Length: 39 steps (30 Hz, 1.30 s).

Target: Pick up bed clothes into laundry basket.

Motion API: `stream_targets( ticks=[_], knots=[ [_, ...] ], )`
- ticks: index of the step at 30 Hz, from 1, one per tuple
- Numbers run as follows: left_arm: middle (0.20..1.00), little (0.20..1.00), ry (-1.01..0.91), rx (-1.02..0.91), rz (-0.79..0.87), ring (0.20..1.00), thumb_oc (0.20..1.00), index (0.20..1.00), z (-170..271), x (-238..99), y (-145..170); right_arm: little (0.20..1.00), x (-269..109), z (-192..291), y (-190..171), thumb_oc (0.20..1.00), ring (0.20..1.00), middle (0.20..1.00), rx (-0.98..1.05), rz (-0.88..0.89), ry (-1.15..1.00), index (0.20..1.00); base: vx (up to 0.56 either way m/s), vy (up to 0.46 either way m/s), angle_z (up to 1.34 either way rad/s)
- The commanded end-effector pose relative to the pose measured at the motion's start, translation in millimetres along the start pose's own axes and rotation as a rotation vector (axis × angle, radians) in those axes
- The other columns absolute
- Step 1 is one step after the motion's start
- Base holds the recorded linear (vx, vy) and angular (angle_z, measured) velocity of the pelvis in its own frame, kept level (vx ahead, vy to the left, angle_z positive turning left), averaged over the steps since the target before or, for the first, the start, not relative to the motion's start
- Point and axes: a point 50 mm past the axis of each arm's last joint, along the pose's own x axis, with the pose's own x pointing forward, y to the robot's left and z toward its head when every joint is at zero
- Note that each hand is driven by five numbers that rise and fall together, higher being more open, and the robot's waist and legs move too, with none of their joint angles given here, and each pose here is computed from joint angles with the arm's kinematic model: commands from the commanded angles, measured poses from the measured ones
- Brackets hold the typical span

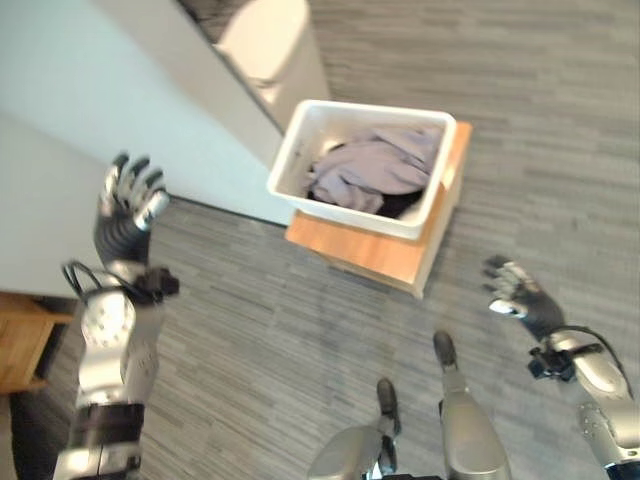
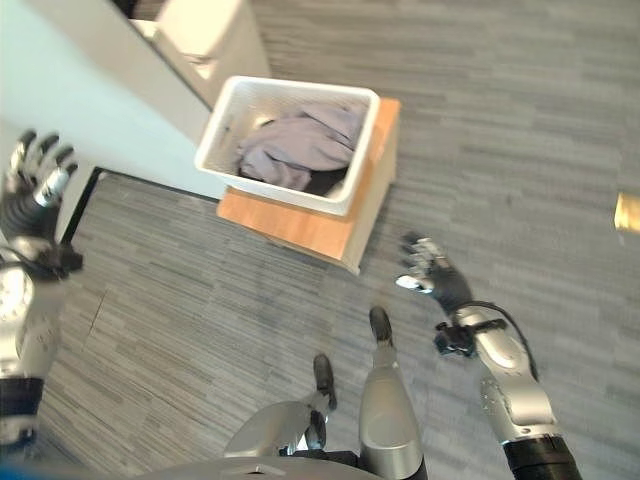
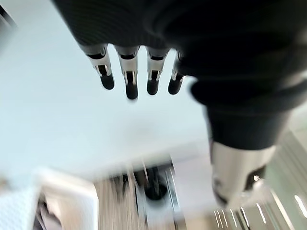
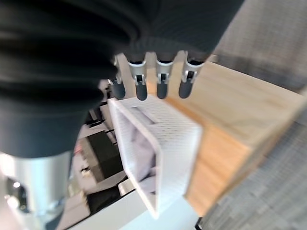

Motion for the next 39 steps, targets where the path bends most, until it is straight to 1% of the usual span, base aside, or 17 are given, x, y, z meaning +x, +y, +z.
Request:
stream_targets(
  ticks=[1, 3, 4, 5, 7, 8, 11, 14, 18, 20, 23, 27, 28, 31, 34, 37, 39],
  knots=[
    [1.0, 1.0, 0.12, -0.04, -0.005, 1.0, 1.0, 1.0, -34.6, -31.2, -13.8, 1.0, -9.3, -1.3, 20.5, 1.0, 1.0, 1.0, -0.026, -0.002, -0.064, 1.0, 0.03, 0.013, 0.25],
    [1.0, 1.0, 0.23, 0.031, 0.004, 1.0, 1.0, 1.0, -51.6, -67.8, -7.9, 1.0, -9.1, -3.6, 18.7, 1.0, 1.0, 1.0, -0.04, -0.031, -0.056, 1.0, 0.04, 0.016, 0.38],
    [1.0, 1.0, 0.231, 0.031, 0.004, 1.0, 1.0, 1.0, -51.7, -68.4, -7.9, 1.0, -9.4, -3.9, 18.7, 1.0, 1.0, 1.0, -0.04, -0.031, -0.055, 1.0, 0.05, 0.012, 0.38],
    [1.0, 1.0, 0.316, -0.063, 0.021, 1.0, 1.0, 1.0, -69.0, -85.3, -14.7, 1.0, -8.2, -5.8, 21.9, 1.0, 1.0, 1.0, -0.066, -0.03, -0.041, 1.0, 0.03, 0.005, 0.4],
    [1.0, 1.0, 0.343, -0.087, 0.025, 1.0, 1.0, 1.0, -73.6, -91.3, -17.1, 1.0, -9.6, -7.0, 23.4, 1.0, 1.0, 1.0, -0.064, -0.028, -0.035, 1.0, 0.03, 0.009, 0.39],
    [1.0, 1.0, 0.363, -0.099, 0.02, 1.0, 1.0, 1.0, -77.1, -95.9, -23.6, 1.0, -8.6, -11.4, 30.0, 1.0, 1.0, 1.0, -0.046, -0.029, -0.028, 1.0, 0.02, 0.019, 0.33],
    [1.0, 1.0, 0.36, -0.148, 0.02, 1.0, 1.0, 1.0, -78.0, -93.4, -31.4, 1.0, -4.3, -17.4, 41.1, 1.0, 1.0, 1.0, -0.02, -0.005, -0.013, 1.0, 0.02, 0.028, 0.14],
    [1.0, 1.0, 0.294, -0.068, 0.027, 1.0, 1.0, 1.0, -65.0, -82.3, -23.9, 1.0, 3.3, -11.4, 44.9, 1.0, 1.0, 1.0, -0.059, 0.025, -0.032, 1.0, 0.02, 0.109, 0.39],
    [1.0, 1.0, 0.297, -0.043, 0.058, 1.0, 1.0, 1.0, -63.9, -82.8, -18.0, 1.0, 3.2, -10.5, 43.9, 1.0, 1.0, 1.0, -0.029, -0.016, -0.054, 1.0, 0.0, 0.113, 0.83],
    [1.0, 1.0, 0.292, -0.01, 0.057, 1.0, 1.0, 1.0, -62.2, -81.3, -16.1, 1.0, -0.1, -11.5, 41.5, 1.0, 1.0, 1.0, -0.026, -0.071, -0.066, 1.0, 0.12, -0.165, 1.1],
    [1.0, 1.0, 0.283, -0.042, 0.036, 1.0, 1.0, 1.0, -62.1, -80.7, -22.9, 1.0, -6.1, -16.1, 32.5, 1.0, 1.0, 1.0, -0.014, -0.106, -0.043, 1.0, 0.17, -0.153, 1.9],
    [1.0, 1.0, 0.26, -0.025, -0.059, 1.0, 1.0, 1.0, -62.0, -67.8, -40.9, 1.0, -34.5, -20.8, -3.2, 1.0, 1.0, 1.0, -0.048, -0.281, -0.006, 1.0, 0.13, -0.218, 2.41],
    [1.0, 1.0, 0.251, -0.021, -0.077, 1.0, 1.0, 1.0, -59.0, -70.5, -42.4, 1.0, -45.3, -25.8, -7.1, 1.0, 1.0, 1.0, -0.017, -0.281, 0.035, 1.0, 0.06, -0.328, 2.85],
    [1.0, 1.0, 0.254, -0.047, -0.065, 1.0, 1.0, 1.0, -60.9, -75.7, -44.8, 1.0, -46.5, -25.0, -16.7, 1.0, 1.0, 1.0, -0.028, -0.314, 0.033, 1.0, 0.07, -0.374, 1.82],
    [1.0, 1.0, 0.33, -0.117, -0.009, 1.0, 1.0, 1.0, -74.5, -85.0, -45.4, 1.0, -47.8, -30.1, -22.5, 1.0, 1.0, 1.0, 0.036, -0.372, 0.04, 1.0, 0.01, -0.361, 0.86],
    [1.0, 1.0, 0.361, -0.091, -0.035, 1.0, 1.0, 1.0, -77.9, -86.8, -46.6, 1.0, -53.0, -38.8, -22.0, 1.0, 1.0, 1.0, 0.081, -0.413, 0.06, 1.0, -0.18, -0.207, 1.77],
    [1.0, 1.0, 0.375, -0.064, -0.057, 1.0, 1.0, 1.0, -78.3, -88.6, -45.2, 1.0, -66.8, -54.0, -19.1, 1.0, 1.0, 1.0, 0.132, -0.453, 0.115, 1.0, -0.3, -0.118, 2.46]
  ],
)
